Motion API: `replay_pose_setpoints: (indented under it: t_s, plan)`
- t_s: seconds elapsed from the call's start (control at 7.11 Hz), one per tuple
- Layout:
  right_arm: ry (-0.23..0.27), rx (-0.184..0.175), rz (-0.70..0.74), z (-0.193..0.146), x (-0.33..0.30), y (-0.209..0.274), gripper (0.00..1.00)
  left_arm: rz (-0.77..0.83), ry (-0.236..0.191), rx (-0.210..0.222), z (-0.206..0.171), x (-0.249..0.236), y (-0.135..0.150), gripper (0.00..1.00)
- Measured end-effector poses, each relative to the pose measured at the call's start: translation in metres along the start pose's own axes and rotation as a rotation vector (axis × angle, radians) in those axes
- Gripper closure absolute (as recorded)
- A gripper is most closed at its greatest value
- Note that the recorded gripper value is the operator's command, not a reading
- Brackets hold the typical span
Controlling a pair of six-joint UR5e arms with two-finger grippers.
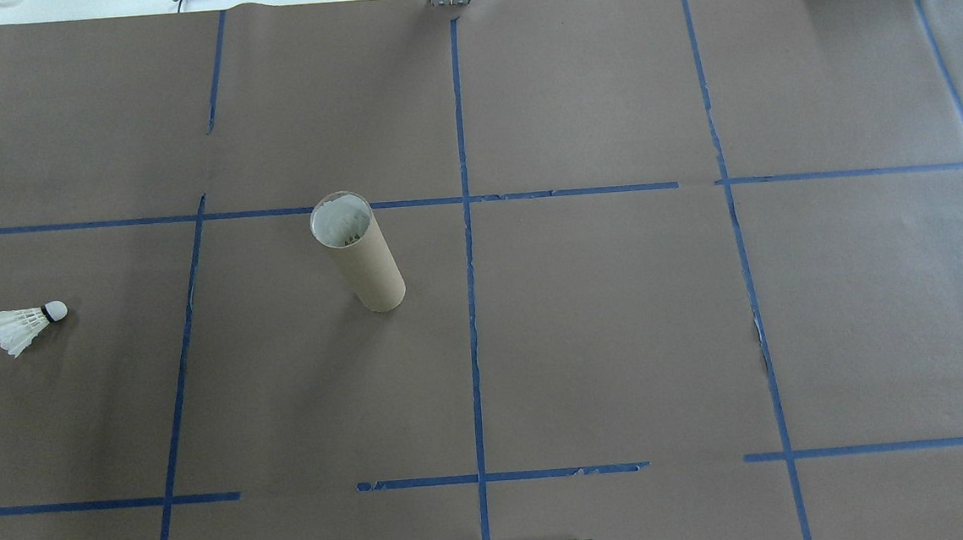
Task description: Collect badminton balls into bucket
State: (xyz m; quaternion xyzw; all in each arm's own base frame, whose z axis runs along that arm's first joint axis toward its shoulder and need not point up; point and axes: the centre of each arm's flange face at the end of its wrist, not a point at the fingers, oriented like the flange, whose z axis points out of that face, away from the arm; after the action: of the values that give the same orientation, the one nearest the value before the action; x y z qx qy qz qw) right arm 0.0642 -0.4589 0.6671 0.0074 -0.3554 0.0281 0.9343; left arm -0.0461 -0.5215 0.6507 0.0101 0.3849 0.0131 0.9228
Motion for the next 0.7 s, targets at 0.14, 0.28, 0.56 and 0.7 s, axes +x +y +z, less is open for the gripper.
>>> replay_pose_setpoints:
  t_s: [0.14, 0.28, 0.56, 0.7]
  plan:
    - [0.0, 0.0, 0.0, 0.0, 0.0, 0.0, 0.0, 0.002, 0.0, 0.001, -0.001, 0.0, 0.0, 0.0]
    - [0.0, 0.0, 0.0, 0.0, 0.0, 0.0, 0.0, 0.004, 0.0, 0.004, -0.002, 0.002, -0.001, 0.0]
    - [0.0, 0.0, 0.0, 0.0, 0.0, 0.0, 0.0, -0.009, 0.004, 0.034, -0.016, 0.018, -0.01, 0.0]
    - [0.0, 0.0, 0.0, 0.0, 0.0, 0.0, 0.0, -0.068, 0.015, 0.075, -0.036, 0.041, -0.016, 0.0]
